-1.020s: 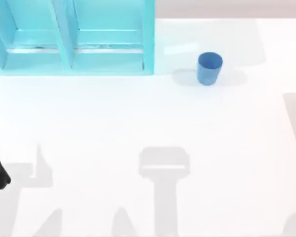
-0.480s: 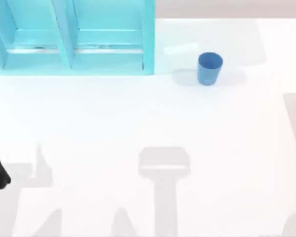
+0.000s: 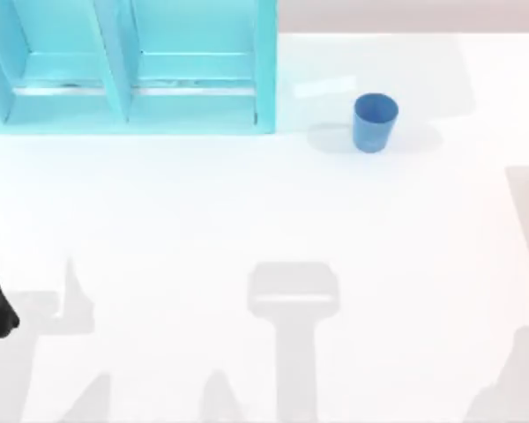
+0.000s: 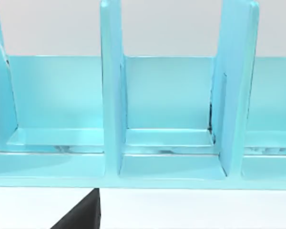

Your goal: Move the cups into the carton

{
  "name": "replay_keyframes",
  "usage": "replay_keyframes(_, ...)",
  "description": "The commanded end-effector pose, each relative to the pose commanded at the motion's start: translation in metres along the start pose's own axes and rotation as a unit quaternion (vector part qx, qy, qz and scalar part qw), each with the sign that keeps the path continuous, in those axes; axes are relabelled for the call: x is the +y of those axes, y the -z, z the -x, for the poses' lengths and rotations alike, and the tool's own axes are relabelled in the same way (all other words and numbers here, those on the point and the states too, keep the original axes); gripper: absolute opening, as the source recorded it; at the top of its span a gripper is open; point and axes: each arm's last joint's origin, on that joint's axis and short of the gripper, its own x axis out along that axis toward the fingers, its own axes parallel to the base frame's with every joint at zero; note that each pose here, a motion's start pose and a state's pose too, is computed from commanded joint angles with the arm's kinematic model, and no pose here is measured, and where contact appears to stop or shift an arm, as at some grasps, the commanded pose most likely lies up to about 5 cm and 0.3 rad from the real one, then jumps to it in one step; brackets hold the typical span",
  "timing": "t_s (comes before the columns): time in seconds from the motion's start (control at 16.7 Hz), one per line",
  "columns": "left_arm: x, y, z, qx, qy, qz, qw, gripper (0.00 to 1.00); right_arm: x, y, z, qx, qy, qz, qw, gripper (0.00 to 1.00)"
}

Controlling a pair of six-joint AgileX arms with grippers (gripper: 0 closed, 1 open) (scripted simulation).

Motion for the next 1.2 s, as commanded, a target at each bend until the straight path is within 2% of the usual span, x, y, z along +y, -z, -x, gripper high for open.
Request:
replay_keyframes(0.3,0.000,0.000,0.000,0.000,0.000,0.000,1.000,1.00,0.004,0.004,0.055,-0.003,0.003,0.002,1.000,1.00)
replay_keyframes(0.66,0.000,0.000,0.000,0.000,0.000,0.000,1.000,1.00,0.005,0.003,0.058,-0.002,0.002,0.002,1.000,1.00)
replay_keyframes(0.78,0.000,0.000,0.000,0.000,0.000,0.000,1.000,1.00,0.007,-0.007,0.058,0.001,0.004,0.001,1.000,1.00)
replay_keyframes(0.96,0.000,0.000,0.000,0.000,0.000,0.000,1.000,1.00,0.018,-0.053,0.059,-0.018,0.024,-0.003,1.000,1.00)
replay_keyframes(1.2,0.000,0.000,0.000,0.000,0.000,0.000,1.000,1.00,0.072,-0.153,0.039,-0.042,0.046,-0.012,0.998,1.00)
